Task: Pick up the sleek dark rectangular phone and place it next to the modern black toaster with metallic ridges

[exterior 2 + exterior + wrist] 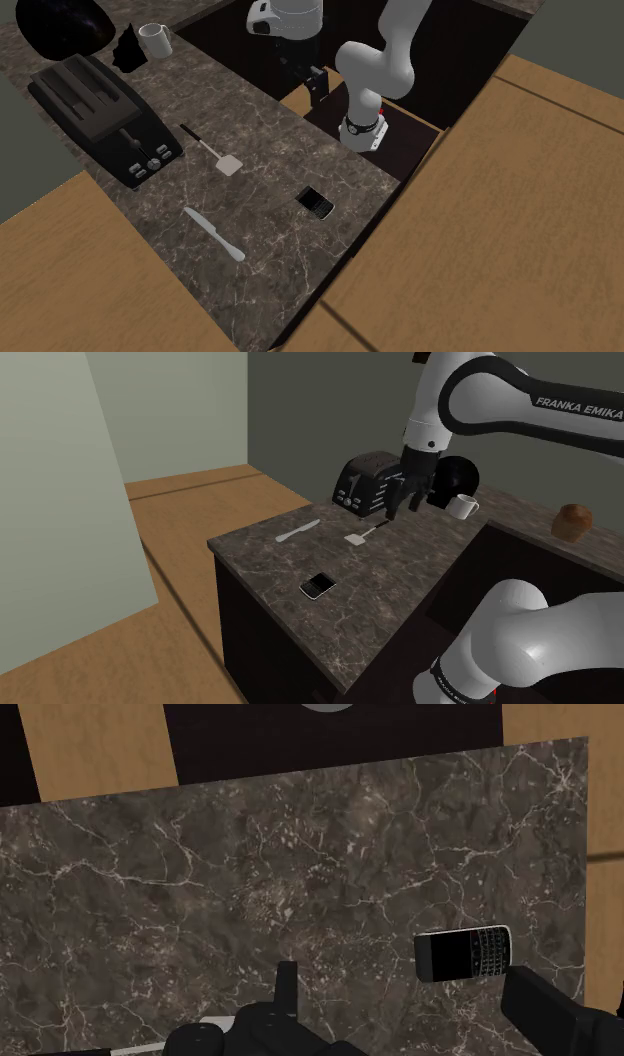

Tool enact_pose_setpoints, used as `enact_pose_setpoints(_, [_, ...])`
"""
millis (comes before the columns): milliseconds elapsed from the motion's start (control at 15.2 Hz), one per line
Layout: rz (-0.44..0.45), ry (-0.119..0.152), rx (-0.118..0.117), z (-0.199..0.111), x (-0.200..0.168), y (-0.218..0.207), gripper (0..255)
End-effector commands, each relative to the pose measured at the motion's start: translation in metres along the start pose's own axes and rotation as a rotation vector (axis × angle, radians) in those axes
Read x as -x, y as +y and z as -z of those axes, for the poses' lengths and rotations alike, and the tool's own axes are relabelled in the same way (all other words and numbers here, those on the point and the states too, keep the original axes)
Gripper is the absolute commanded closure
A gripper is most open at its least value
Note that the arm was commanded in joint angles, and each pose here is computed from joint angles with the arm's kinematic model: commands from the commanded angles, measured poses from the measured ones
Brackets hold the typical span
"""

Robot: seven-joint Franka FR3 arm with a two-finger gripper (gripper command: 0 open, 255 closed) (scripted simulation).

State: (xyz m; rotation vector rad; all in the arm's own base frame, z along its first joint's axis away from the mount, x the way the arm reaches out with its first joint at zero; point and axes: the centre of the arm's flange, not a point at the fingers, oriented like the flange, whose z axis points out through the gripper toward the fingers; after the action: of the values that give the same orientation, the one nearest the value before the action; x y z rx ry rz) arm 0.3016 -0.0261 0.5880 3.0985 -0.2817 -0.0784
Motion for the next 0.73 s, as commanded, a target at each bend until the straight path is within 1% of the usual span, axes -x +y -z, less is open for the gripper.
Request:
enact_pose_setpoints(0, [0.000,0.000,0.000,0.000,0.000,0.000,0])
enact_pose_setpoints(330, [-0.302,0.008,-0.030,-0.052,-0.002,-0.036,0])
enact_pose_setpoints(660, [-0.604,0.016,-0.060,-0.103,-0.014,-0.072,0])
